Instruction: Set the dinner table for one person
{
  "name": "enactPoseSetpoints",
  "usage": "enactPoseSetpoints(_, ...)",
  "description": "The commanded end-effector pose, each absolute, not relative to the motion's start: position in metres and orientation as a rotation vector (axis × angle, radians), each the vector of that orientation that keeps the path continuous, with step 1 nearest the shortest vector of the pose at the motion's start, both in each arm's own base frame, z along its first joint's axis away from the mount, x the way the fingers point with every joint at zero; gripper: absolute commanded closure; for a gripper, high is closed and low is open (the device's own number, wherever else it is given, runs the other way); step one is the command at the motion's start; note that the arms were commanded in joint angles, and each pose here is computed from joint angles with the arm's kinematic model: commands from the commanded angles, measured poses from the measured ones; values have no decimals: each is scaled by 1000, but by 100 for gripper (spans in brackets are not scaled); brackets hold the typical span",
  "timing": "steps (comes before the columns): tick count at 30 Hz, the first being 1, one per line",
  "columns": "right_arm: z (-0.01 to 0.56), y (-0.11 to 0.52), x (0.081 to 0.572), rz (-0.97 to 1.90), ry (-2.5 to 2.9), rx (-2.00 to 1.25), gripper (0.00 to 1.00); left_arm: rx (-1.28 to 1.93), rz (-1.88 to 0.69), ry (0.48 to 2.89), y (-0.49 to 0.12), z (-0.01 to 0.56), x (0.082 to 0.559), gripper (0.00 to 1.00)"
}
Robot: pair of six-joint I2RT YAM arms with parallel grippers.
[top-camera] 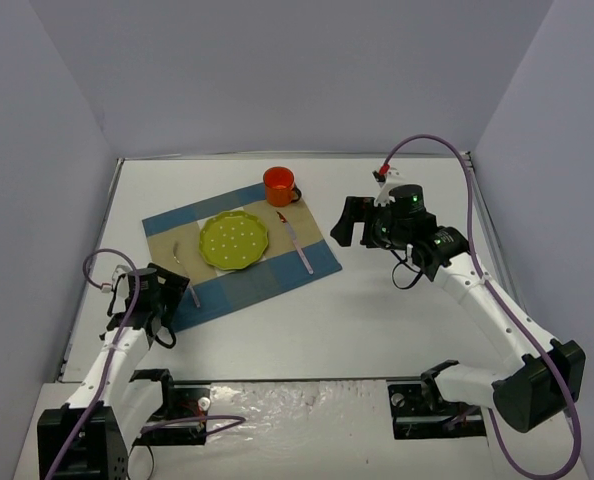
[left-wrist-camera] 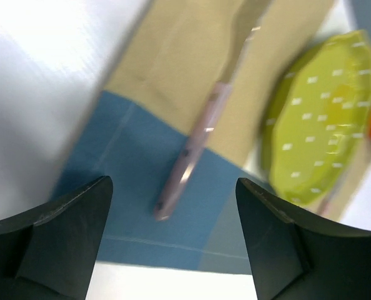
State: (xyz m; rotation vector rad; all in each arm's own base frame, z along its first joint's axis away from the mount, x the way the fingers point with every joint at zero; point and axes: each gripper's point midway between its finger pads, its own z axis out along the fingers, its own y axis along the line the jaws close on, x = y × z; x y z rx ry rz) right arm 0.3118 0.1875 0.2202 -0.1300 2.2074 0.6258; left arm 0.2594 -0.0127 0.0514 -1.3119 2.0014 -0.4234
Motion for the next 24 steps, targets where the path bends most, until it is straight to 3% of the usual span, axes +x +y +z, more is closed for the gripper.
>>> enactPoseSetpoints(1,237,188,316,647,2137,-151,0,-1290,-180,2128,8,56,235,24)
enactPoseSetpoints(12,237,186,316,643,2135,-150,0,-958,45,2201,35,125,311,60)
enactPoseSetpoints(24,240,179,317,633,2122,-137,0,-731,197,2339,23,110,390,61)
